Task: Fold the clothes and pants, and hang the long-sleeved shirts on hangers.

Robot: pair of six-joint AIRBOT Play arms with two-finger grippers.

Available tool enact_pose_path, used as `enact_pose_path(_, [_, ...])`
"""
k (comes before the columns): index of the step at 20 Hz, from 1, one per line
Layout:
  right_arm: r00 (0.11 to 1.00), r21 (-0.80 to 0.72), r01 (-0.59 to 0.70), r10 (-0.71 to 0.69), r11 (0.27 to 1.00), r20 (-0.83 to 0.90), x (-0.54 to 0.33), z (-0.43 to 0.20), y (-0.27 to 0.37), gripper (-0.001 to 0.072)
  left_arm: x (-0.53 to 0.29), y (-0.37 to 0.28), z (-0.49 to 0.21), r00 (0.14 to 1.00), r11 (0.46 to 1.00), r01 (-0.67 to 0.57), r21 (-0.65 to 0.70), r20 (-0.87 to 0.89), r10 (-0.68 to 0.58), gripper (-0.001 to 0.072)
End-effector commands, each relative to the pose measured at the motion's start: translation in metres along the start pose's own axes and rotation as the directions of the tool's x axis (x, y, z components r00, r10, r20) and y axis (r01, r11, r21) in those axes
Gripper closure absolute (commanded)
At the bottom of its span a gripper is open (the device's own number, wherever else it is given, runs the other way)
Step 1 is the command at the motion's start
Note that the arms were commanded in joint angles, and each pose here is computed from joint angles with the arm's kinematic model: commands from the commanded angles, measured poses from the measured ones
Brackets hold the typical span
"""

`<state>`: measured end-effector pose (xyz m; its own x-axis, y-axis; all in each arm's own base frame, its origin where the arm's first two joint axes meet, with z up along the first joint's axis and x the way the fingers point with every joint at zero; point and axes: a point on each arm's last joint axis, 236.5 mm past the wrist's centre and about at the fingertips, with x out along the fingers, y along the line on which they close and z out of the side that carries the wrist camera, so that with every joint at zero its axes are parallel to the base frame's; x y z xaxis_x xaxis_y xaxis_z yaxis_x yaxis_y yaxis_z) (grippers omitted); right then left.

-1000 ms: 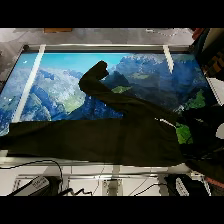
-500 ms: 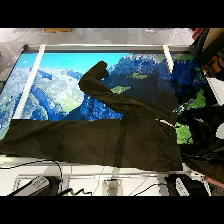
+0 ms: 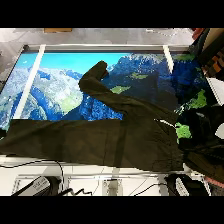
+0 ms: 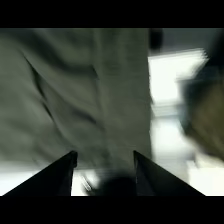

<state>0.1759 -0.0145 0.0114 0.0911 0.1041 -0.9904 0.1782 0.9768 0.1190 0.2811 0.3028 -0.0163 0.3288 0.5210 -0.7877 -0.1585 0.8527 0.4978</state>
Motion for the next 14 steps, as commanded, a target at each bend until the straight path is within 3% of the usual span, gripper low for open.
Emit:
enact_pose_path(1, [0.932, -0.028, -0.204, 0.203, 0.979, 0.300, -0.016, 0.071, 0.048, 0.0290, -0.019, -0.068, 0.066, 0.983, 0.993, 0.115, -0.002, 0.144, -0.114, 0.0275])
enact_pose_path(4, [0.812, -0.115, -0.324, 0.339, 0.939, 0.475, -0.040, 0.120, 0.079, 0.0298, -0.055, -0.151, 0.119, 0.930, 0.963, 0.250, 0.099, 0.252, -0.267, 0.0275])
enact_pose_path(6, [0.812, -0.140, -0.319, 0.347, 0.937, 0.469, -0.038, 0.142, 0.089, 0.0298, -0.085, -0.187, 0.151, 0.885, 0.942, 0.324, 0.085, 0.324, -0.334, 0.0275])
enact_pose_path(9, [0.846, -0.337, -0.289, 0.404, 0.896, 0.347, -0.021, 0.166, 0.146, 0.0298, -0.129, -0.199, 0.191, 0.834, 0.919, 0.394, -0.006, 0.423, -0.354, 0.0275])
enact_pose_path(14, [0.895, -0.683, -0.052, 0.338, 0.729, 0.292, 0.036, 0.212, 0.266, 0.0298, -0.190, -0.167, 0.212, 0.770, 0.896, 0.432, -0.104, 0.559, -0.306, 0.0275])
